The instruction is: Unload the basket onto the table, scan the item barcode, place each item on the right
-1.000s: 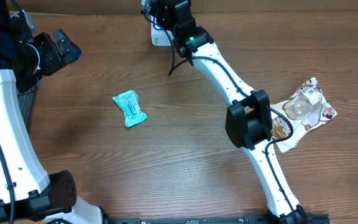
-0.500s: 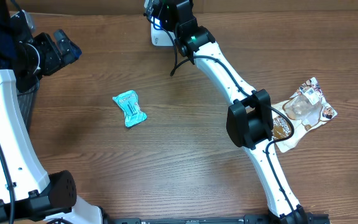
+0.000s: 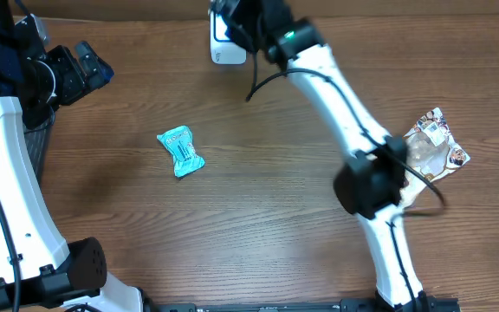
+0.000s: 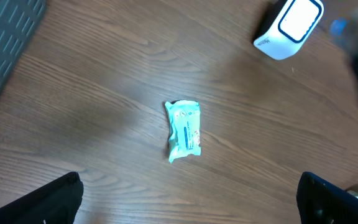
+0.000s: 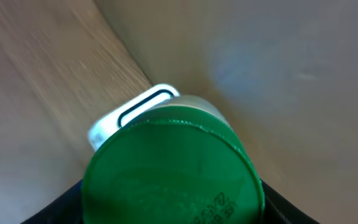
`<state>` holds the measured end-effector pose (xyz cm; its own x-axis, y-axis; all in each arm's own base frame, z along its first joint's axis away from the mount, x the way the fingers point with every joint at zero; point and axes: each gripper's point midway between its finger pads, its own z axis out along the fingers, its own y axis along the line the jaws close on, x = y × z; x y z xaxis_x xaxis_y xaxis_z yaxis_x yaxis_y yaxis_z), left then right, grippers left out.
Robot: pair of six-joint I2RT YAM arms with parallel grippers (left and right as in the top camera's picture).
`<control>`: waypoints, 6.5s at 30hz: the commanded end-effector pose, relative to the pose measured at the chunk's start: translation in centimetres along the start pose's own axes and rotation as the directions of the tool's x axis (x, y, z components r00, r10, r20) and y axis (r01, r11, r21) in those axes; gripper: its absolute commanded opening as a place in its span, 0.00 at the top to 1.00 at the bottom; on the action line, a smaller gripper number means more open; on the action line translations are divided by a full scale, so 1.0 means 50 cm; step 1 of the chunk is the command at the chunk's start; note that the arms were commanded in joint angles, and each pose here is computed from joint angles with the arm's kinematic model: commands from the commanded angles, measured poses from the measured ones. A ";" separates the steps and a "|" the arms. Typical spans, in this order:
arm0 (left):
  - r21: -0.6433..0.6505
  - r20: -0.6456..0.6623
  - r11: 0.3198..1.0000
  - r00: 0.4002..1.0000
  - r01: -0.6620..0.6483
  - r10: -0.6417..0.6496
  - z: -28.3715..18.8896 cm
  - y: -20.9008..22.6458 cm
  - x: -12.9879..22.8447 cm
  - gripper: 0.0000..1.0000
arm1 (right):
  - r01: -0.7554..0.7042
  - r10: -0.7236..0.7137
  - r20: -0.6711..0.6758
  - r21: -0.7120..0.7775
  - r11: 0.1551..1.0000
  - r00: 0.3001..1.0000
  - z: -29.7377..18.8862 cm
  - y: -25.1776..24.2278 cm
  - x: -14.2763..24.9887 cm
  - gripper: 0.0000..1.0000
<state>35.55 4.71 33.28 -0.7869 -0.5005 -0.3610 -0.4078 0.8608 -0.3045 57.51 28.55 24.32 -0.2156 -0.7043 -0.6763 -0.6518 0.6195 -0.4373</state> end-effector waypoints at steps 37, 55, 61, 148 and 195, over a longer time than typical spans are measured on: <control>0.002 -0.009 1.000 1.000 -0.011 0.011 0.005 0.000 -0.001 0.00 | -0.758 0.892 -0.435 0.621 0.200 -0.121 -0.274 -0.114 0.753 0.57; 0.002 -0.009 1.000 1.000 -0.011 0.011 0.005 0.000 -0.001 0.00 | -0.773 0.889 -0.451 0.589 0.237 -0.071 -0.289 -0.136 0.724 0.20; 0.002 -0.009 1.000 1.000 -0.011 0.011 0.005 0.000 -0.001 0.00 | -0.884 0.876 -0.483 0.403 0.236 0.014 -0.279 -0.147 0.629 0.20; 0.002 -0.009 1.000 1.000 -0.011 0.011 0.005 0.000 -0.001 0.00 | -0.288 0.633 -0.575 0.580 0.762 0.519 -0.178 0.300 0.406 0.96; 0.002 -0.009 1.000 1.000 -0.011 0.011 0.005 0.000 -0.001 0.00 | -0.838 0.447 -0.832 -0.038 0.545 0.328 -0.154 0.257 0.442 0.35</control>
<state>35.56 4.71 33.28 -0.7880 -0.4978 -0.3622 -0.4051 0.8623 -0.3038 39.42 17.76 6.99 -0.9857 -0.1462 0.0842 -0.1341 0.9816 0.1356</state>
